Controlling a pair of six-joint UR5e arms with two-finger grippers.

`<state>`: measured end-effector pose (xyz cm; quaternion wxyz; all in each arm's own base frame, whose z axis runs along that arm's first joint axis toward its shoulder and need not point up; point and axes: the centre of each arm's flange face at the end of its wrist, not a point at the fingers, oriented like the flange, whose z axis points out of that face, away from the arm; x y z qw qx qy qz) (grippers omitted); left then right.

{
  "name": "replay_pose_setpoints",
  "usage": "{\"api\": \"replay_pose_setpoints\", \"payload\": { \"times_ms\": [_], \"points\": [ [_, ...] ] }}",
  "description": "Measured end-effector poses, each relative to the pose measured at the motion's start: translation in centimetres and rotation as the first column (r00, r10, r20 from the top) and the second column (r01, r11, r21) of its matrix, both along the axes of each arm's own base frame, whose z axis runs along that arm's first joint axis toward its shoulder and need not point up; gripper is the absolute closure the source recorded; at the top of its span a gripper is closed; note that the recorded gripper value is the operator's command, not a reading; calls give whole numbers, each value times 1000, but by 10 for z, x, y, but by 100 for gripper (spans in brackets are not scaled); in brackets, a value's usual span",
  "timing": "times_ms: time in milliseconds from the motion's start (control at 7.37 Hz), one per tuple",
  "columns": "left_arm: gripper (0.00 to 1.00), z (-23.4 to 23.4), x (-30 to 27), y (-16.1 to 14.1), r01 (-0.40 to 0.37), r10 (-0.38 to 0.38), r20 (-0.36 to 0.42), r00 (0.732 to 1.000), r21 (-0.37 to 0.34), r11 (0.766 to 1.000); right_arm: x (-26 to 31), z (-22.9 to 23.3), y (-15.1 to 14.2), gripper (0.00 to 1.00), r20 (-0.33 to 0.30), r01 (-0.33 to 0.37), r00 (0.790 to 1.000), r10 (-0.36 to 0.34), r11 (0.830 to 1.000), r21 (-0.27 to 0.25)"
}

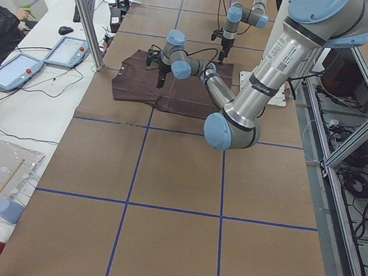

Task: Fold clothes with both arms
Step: 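Move the right gripper to the hem corner nearest the robot while the left gripper follows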

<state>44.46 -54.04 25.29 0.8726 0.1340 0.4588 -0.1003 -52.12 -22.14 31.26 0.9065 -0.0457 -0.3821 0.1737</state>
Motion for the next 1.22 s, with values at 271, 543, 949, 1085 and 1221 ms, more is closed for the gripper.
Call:
{"api": "replay_pose_setpoints", "payload": {
  "times_ms": [271,543,949,1085,1221],
  "points": [
    [0,-3,-1,1,0,0,-4,1000,3,1000,-5,4,14,0,-7,-4,1000,4,1000,0],
    [0,-6,-2,3,1,-1,-11,1000,5,1000,-4,14,17,1,-24,0,1000,0,1000,-6],
    [0,-9,-4,4,3,-3,-16,1000,8,1000,-4,18,21,19,-31,10,999,-10,1000,-11],
    [0,-9,-4,4,3,-3,-16,1000,8,1000,-6,19,26,19,-32,18,999,-18,1000,-12],
    [0,-9,-4,4,3,-3,-16,1000,8,1000,-8,19,30,20,-32,27,999,-27,1000,-11]
  ]
}}
